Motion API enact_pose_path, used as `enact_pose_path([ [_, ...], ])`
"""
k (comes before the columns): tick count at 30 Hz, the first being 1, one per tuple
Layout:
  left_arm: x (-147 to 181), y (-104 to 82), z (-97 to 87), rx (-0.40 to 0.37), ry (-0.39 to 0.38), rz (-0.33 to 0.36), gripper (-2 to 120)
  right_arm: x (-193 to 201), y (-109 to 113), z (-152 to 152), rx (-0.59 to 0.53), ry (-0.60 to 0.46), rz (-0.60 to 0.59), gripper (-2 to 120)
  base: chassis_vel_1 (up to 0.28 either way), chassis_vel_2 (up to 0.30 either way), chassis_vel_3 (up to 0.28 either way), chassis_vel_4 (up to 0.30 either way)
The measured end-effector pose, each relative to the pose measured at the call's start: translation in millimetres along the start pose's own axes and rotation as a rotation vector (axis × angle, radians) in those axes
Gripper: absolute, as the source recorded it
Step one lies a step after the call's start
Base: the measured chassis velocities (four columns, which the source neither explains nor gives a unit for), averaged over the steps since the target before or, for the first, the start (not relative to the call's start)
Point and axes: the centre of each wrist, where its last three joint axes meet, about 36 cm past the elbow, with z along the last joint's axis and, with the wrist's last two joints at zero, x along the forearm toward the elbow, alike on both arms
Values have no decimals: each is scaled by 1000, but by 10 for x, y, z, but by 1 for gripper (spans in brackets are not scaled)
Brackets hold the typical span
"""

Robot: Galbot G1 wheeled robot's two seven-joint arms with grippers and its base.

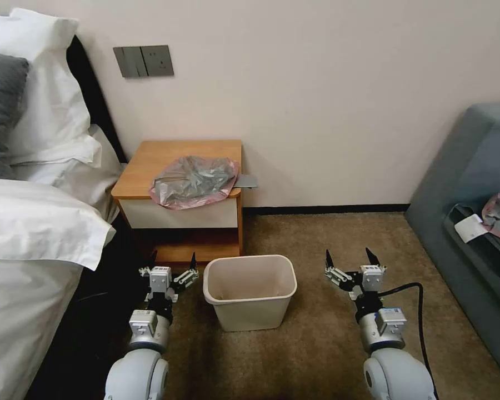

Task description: Pick up the garbage bag from the table and place it over the trash can.

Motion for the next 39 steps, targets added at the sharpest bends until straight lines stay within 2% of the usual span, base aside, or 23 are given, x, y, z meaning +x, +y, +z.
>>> enact_pose_path([
  [9, 16, 70, 32, 16, -29, 2, 98, 81, 8, 34, -1, -19, 5, 100, 0, 0, 0, 0],
  [10, 45, 184, 77, 36, -72, -1, 99, 213, 22, 75, -2, -46, 15, 100, 0, 0, 0, 0],
  [11, 45, 184, 77, 36, -72, -1, 99, 213, 22, 75, -2, -46, 15, 100, 0, 0, 0, 0],
  [12, 75, 312, 120, 58, -121, -8, 100, 281, 28, 111, -3, -33, 15, 100, 0, 0, 0, 0],
  [15, 75, 312, 120, 58, -121, -8, 100, 281, 28, 111, -3, -33, 15, 100, 0, 0, 0, 0],
  [16, 127, 549, 183, 99, -210, -27, 100, 432, 49, 133, -6, -69, 23, 100, 0, 0, 0, 0],
  [17, 144, 645, 199, 114, -247, -38, 100, 522, 57, 131, -7, -95, 27, 100, 0, 0, 0, 0],
  [19, 150, 688, 202, 125, -259, -44, 100, 592, 62, 135, -6, -111, 30, 100, 0, 0, 0, 0],
  [23, 111, 542, 121, 194, -190, -28, 100, 849, 80, 127, 1, -176, 42, 100, 0, 0, 0, 0],
  [27, 82, 477, 78, 206, -171, -25, 100, 916, 85, 113, 4, -195, 44, 100, 0, 0, 0, 0],
  [31, 62, 453, 71, 191, -167, -25, 100, 727, 74, -71, 6, -230, 29, 100, 0, 0, 0, 0],
  [32, 58, 451, 91, 182, -164, -30, 100, 487, 61, -336, 10, -294, 10, 100, 0, 0, 0, 0],
  [33, 60, 455, 106, 178, -160, -34, 100, 437, 62, -393, 10, -306, 5, 100, 0, 0, 0, 0],
  [39, 24, 471, 248, 144, -137, -53, 100, 373, 56, -455, 11, -316, 1, 100, 0, 0, 0, 0],
])
